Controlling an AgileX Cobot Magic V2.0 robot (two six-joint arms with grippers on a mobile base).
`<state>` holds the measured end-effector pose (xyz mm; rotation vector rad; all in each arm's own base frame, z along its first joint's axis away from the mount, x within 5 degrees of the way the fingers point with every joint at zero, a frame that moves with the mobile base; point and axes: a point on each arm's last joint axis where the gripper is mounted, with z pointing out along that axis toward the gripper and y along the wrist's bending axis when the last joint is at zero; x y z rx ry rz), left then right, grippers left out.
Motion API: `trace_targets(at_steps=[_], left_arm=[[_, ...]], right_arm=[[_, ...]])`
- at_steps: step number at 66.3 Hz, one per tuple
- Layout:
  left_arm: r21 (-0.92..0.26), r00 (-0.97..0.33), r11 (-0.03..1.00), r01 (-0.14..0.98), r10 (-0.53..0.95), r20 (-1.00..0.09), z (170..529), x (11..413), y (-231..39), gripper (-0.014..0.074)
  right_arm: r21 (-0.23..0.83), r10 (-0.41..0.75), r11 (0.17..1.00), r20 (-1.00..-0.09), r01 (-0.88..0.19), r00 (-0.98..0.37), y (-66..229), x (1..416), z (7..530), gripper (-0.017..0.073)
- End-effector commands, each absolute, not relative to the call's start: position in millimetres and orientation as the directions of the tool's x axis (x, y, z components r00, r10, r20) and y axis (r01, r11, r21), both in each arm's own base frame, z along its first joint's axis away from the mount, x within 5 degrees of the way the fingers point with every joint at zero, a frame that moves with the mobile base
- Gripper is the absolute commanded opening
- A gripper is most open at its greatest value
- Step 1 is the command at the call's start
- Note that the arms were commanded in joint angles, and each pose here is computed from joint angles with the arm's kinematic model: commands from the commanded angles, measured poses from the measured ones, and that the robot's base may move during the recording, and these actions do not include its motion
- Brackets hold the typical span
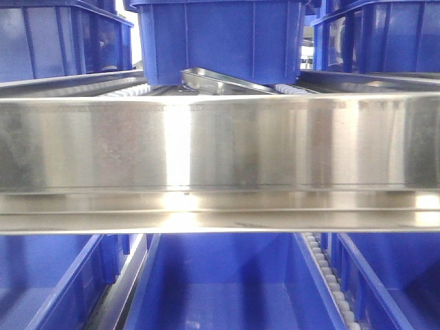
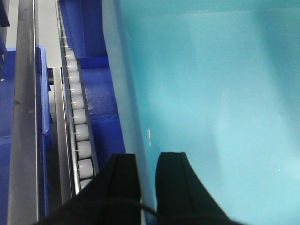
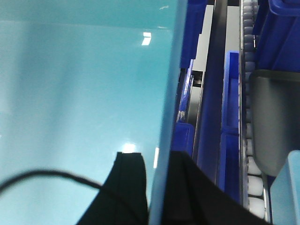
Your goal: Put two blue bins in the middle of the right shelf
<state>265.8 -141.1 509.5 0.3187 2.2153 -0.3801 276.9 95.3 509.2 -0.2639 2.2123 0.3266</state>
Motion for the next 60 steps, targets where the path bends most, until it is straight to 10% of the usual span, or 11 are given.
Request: trace_targets(at_steps=[1, 60], left_arm=[[-0.15, -0.566, 0.918, 0.367, 0.092, -0.82, 519.2, 261.3, -137.9, -0.0111], [-0.166, -0.34, 0.899, 0.405, -0.02, -0.94, 542.4, 271.4, -142.6, -0.0111]], right_arm=[[0.112, -0.075, 0.947, -0.834, -0.302, -0.546, 91.2, 274.0, 519.5, -0.0153], [0.113, -0.072, 0.947, -0.839, -0.302, -0.539, 92.1, 276.9, 519.0, -0.0153]])
